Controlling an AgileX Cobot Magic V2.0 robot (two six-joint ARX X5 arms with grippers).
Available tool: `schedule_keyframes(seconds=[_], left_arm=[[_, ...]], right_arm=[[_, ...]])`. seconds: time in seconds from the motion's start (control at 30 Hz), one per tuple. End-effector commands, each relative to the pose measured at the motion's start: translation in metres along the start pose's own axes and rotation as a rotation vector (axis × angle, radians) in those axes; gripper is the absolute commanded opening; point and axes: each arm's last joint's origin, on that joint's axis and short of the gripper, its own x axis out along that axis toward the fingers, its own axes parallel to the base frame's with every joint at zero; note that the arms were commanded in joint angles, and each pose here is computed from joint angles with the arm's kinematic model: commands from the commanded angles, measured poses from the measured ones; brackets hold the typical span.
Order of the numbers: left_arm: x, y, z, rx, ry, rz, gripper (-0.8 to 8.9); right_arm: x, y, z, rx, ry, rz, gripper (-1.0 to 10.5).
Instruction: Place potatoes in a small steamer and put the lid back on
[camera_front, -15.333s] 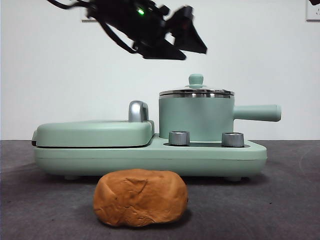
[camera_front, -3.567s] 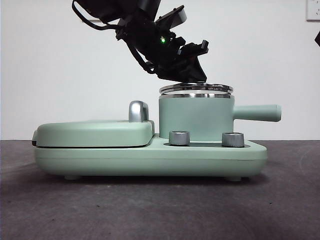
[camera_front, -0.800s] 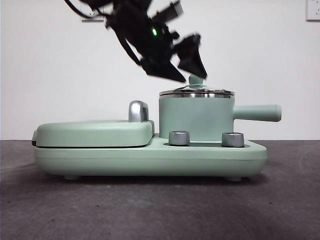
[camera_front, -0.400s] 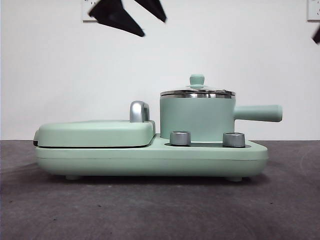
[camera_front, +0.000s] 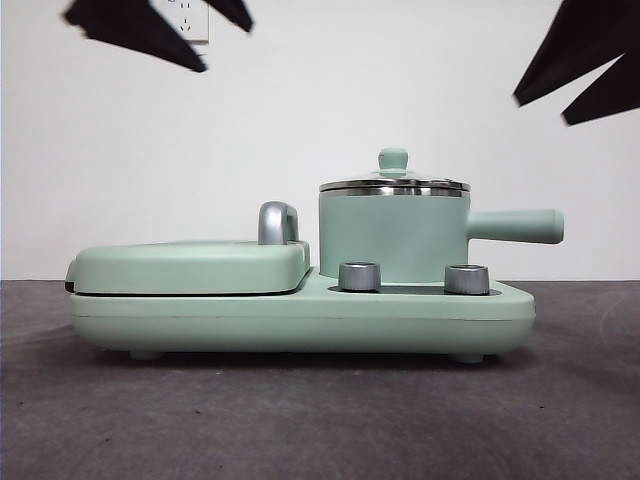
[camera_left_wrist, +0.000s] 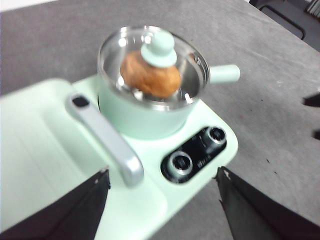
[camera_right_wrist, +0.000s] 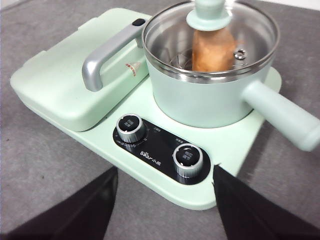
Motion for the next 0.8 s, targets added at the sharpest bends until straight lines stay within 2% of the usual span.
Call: schedule_keyframes(seconds=[0.03,0.2,0.33,0.37,0.43,0.47,0.8], left_arm=[[-0.007,-0.002,-0.022,-0.072,-0.012,0.011,3.42],[-0.02,-0.004,-0.052,-0.135,0.014,0.074,3.42],[-0.023,-0.004,-0.059,-0.148,0.071,0.108,3.42],[-0.023,-0.004,-0.06,-0.145,0.082,0.109,3.13],[-0.023,-0.004,-0.061,-0.148,0.095,0.106,0.04],[-0.023,-0.004,-0.061,-0.141,0.095,0.105,0.05],[-0.025,-0.005,-0.061,-0.143,0.091,0.107,0.06]], right_arm=[[0.006,0.001,0.011,-0.004,-0.018,0.028,3.0],[0.012,0.003,0.021,-0.007,-0.009,0.037,3.0],[0.012,0.004,0.021,0.011,-0.008,0.049,3.0],[0.011,0.004,0.021,0.016,-0.006,0.05,2.7],[0.009,0.005,0.021,0.021,-0.013,0.051,-0.3],[0.009,0.005,0.022,0.019,-0.02,0.047,0.3],[0.008,0.006,0.023,0.018,-0.031,0.069,0.2]])
